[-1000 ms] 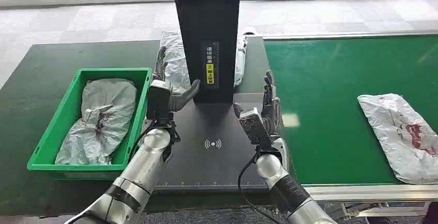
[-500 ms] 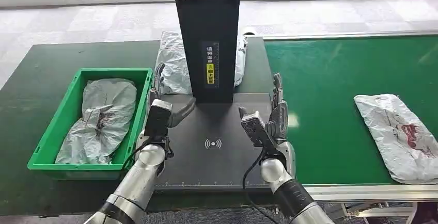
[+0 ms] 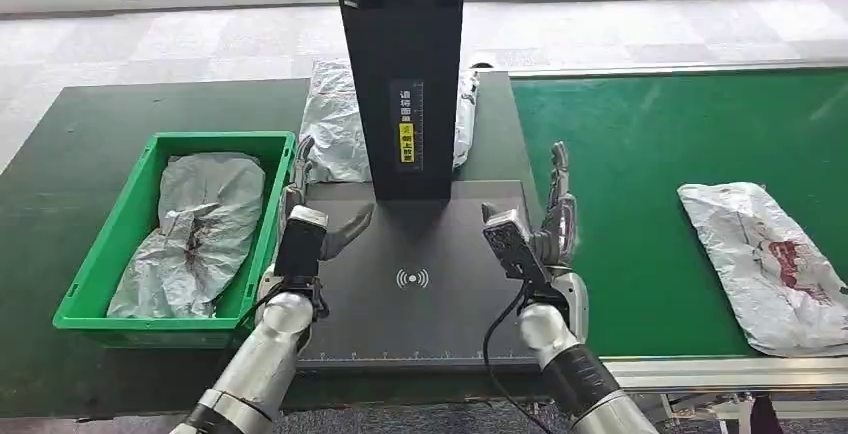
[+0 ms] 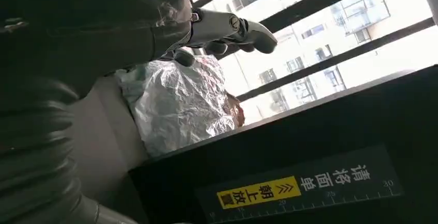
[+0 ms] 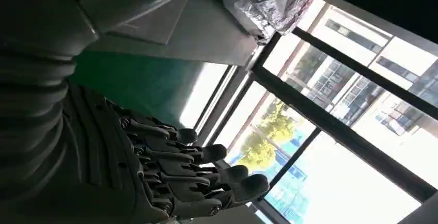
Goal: Moved the parcel from conveyor to table for the left to box.
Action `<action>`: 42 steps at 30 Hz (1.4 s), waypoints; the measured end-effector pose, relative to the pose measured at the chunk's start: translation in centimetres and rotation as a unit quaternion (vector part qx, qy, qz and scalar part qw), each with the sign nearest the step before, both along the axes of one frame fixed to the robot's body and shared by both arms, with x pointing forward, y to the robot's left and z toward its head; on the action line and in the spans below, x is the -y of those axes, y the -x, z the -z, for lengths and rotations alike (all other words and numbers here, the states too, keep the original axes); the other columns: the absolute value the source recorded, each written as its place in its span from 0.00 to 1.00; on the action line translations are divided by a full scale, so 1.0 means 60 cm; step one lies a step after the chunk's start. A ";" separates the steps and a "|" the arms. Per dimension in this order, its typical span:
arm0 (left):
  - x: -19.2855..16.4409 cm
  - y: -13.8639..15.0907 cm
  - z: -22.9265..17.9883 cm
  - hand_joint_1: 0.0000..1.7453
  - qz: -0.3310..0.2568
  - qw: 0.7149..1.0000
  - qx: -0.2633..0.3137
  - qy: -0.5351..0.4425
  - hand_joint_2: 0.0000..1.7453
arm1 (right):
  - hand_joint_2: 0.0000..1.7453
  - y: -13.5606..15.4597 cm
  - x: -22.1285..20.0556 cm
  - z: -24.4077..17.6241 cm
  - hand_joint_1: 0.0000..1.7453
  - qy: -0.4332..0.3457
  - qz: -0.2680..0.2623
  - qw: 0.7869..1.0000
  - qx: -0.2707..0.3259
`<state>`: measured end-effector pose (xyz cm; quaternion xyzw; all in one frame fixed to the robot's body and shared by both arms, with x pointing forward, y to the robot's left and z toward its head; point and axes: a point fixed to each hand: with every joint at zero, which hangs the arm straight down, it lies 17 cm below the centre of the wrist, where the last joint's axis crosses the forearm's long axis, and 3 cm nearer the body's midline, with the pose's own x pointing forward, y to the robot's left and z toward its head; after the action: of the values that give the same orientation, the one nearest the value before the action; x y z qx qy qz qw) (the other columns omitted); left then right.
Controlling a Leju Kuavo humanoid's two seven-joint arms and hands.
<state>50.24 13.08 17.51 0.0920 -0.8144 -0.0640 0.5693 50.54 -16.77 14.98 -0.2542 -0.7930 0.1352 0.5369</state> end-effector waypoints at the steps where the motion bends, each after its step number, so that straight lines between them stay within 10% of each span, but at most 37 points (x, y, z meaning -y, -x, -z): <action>1: -0.001 0.002 0.002 0.00 -0.001 1.000 -0.001 0.000 1.00 | 1.00 -0.002 0.007 0.003 0.00 0.009 0.003 1.000 0.000; 15: -0.003 0.018 0.000 0.00 0.000 1.000 0.006 -0.009 1.00 | 1.00 -0.022 0.122 0.050 0.00 0.107 0.075 0.991 -0.029; 25: 0.004 0.052 0.010 0.00 0.006 1.000 0.008 -0.002 1.00 | 1.00 0.028 0.304 0.136 0.00 0.270 0.192 0.937 -0.108; 42: 0.014 0.069 0.020 0.00 0.015 1.000 0.003 0.002 1.00 | 1.00 0.105 0.418 0.217 0.00 0.293 0.282 0.890 -0.208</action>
<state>46.09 12.22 16.33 0.0788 -0.8175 -0.0701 0.5662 44.26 -41.88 1.98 -0.5792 -0.4825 0.2544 0.6059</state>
